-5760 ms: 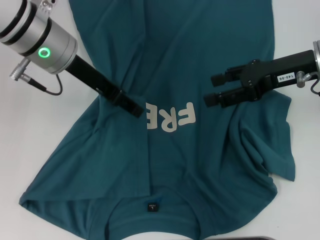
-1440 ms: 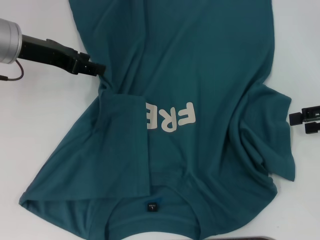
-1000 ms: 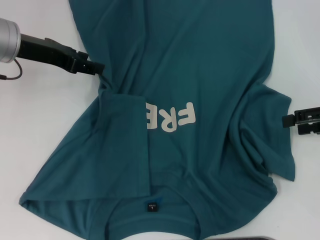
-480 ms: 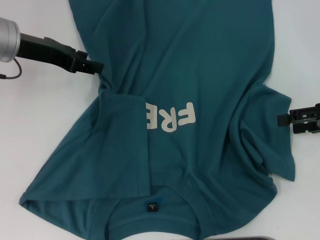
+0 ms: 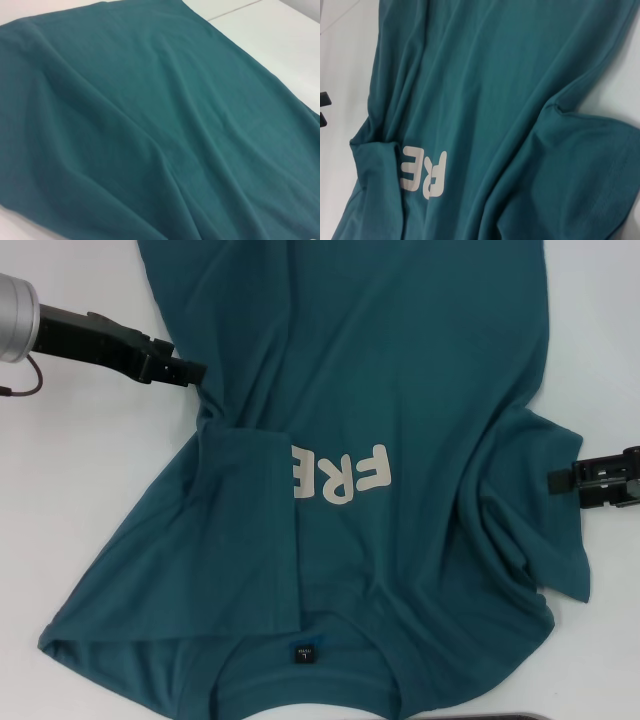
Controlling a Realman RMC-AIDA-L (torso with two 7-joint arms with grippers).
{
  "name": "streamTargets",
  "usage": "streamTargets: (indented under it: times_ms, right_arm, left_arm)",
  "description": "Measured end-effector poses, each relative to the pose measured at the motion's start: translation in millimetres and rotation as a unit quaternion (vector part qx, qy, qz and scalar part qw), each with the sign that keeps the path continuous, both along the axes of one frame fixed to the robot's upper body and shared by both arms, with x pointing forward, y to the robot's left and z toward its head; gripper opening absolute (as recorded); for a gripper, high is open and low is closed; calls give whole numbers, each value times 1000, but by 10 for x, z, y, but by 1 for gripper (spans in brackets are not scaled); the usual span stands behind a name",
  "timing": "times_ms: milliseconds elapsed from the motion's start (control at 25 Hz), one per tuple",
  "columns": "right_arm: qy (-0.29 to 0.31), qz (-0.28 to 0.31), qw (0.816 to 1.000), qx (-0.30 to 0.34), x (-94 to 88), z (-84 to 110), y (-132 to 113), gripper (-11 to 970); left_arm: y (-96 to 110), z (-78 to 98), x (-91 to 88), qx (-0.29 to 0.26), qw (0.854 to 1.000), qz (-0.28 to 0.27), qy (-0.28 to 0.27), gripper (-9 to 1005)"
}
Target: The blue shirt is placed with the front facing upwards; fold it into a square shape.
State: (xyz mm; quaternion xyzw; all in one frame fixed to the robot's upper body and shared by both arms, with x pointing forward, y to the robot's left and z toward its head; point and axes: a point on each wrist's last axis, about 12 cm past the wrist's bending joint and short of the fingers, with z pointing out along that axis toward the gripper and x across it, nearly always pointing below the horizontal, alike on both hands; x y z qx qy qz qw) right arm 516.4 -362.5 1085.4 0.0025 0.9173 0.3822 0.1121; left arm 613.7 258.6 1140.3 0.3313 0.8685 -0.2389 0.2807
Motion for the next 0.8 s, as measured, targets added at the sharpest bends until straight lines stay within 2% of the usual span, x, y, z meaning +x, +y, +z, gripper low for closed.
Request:
streamTargets:
  times_ms: [800]
  right_arm:
    - [9, -2, 1000, 1, -60, -61, -11, 817]
  left_arm:
    - [-11, 17, 15, 2, 1000, -2, -2, 585]
